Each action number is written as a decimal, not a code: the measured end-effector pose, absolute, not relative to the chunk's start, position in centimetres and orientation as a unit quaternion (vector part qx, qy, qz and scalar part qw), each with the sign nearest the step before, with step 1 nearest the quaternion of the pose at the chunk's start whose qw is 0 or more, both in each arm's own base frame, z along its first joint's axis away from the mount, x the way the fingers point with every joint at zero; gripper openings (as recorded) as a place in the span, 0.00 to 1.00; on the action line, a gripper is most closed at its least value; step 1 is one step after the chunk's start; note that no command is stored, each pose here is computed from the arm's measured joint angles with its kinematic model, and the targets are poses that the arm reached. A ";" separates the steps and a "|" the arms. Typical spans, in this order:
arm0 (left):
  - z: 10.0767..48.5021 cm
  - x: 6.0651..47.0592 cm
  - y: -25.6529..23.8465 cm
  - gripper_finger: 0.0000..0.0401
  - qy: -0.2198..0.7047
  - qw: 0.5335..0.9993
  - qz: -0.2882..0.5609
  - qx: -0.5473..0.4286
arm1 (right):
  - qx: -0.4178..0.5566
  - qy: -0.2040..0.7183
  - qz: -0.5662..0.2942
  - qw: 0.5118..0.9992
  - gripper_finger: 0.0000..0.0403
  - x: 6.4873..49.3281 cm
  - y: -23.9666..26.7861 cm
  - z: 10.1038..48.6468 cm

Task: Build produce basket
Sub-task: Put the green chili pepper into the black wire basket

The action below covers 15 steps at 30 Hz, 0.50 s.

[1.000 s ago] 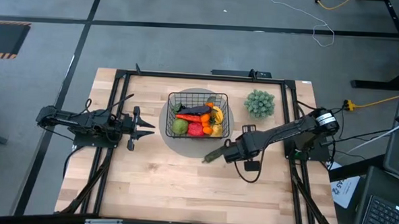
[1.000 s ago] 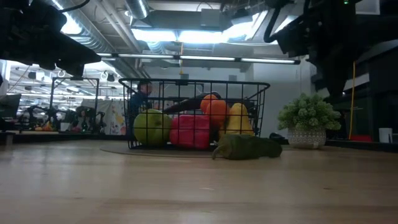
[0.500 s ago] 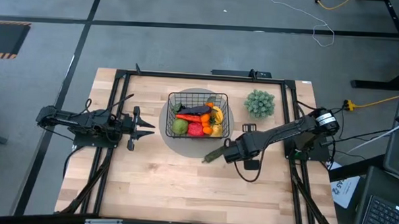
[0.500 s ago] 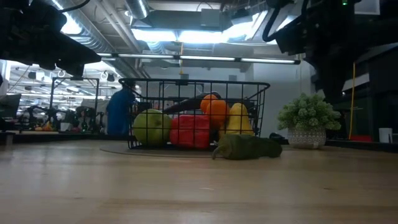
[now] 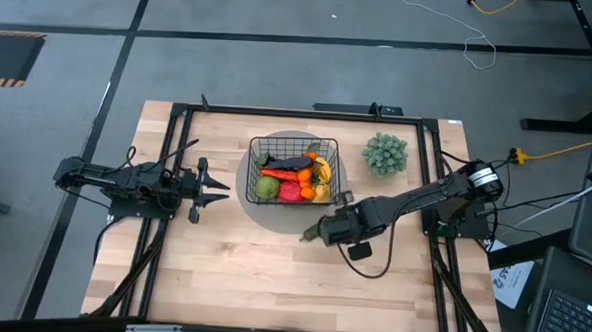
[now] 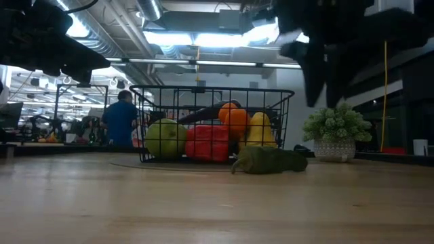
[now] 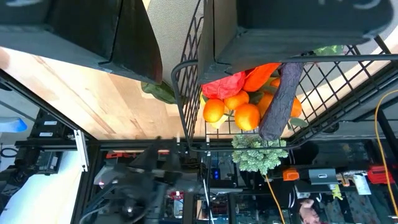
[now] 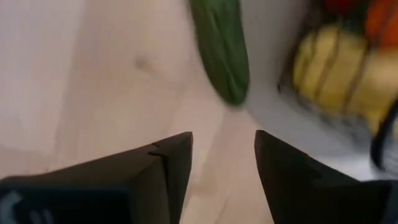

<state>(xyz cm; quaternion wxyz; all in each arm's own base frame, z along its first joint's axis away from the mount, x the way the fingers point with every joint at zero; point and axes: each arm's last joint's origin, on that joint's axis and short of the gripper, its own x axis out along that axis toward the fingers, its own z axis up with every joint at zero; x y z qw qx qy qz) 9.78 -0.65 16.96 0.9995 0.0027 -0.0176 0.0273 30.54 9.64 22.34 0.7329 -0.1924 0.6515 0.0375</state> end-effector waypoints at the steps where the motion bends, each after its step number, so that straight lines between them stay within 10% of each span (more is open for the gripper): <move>1: 17.0 9.8 -0.6 0.23 -0.018 0.999 0.027 0.003 | -0.206 0.638 0.053 0.741 0.40 30.8 10.0 22.4; 15: 17.0 9.8 -0.6 0.23 -0.018 0.999 0.027 0.003 | -0.275 0.553 0.104 0.780 0.41 33.7 12.5 20.0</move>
